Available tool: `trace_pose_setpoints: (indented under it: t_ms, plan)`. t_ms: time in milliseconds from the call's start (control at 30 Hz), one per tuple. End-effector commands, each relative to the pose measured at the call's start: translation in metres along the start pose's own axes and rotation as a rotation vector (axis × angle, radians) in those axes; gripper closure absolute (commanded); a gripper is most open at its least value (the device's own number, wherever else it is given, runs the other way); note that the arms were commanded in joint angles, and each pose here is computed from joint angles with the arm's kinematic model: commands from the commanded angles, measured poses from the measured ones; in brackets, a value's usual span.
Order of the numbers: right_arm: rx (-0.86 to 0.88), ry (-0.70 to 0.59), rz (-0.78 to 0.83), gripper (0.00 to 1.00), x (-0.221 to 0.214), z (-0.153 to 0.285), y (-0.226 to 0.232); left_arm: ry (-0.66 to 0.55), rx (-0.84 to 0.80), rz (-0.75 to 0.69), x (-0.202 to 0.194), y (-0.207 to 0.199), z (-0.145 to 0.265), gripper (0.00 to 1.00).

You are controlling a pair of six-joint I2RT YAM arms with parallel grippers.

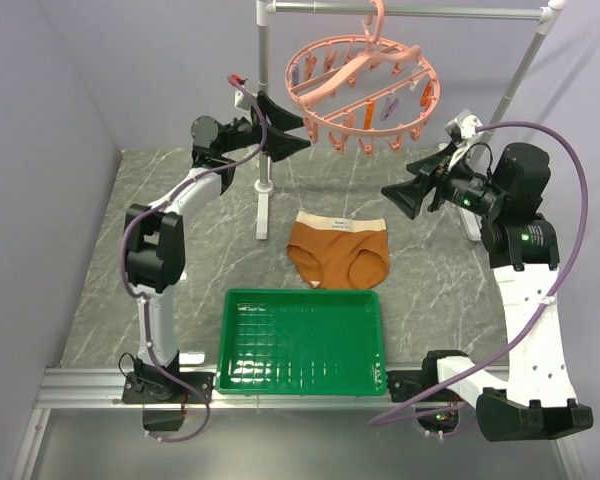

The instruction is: Clip the underwear to the hanger

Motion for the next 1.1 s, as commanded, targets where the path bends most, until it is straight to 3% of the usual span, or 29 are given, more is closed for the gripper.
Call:
trace_pose_setpoints:
  t_ms: [0,433,567,1067]
  plan:
    - [0.002,-0.025,0.068,0.11,0.013,0.001,0.006,-0.082,-0.083,-0.047,0.029,-0.009,-0.009,0.22]
    - [0.005,-0.024,0.071,0.11,0.022,-0.008,0.001,-0.095,-0.134,-0.003,0.009,-0.021,-0.020,0.23]
    - [0.010,-0.031,0.068,0.11,0.024,-0.008,0.003,-0.100,-0.145,0.021,0.006,-0.019,-0.024,0.27]
    - [0.051,-0.085,0.003,0.14,0.035,-0.028,0.017,-0.112,-0.103,0.048,0.010,-0.028,-0.023,0.65]
Point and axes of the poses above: each gripper's point midway between its finger pads, its own z axis back along the fingers, its own y axis along the line the jaws close on, x = y × z, the point moved 1 cm from there along z, back along the fingers, and after that the axes turned 5 degrees about -z, right-handed, at the moved point
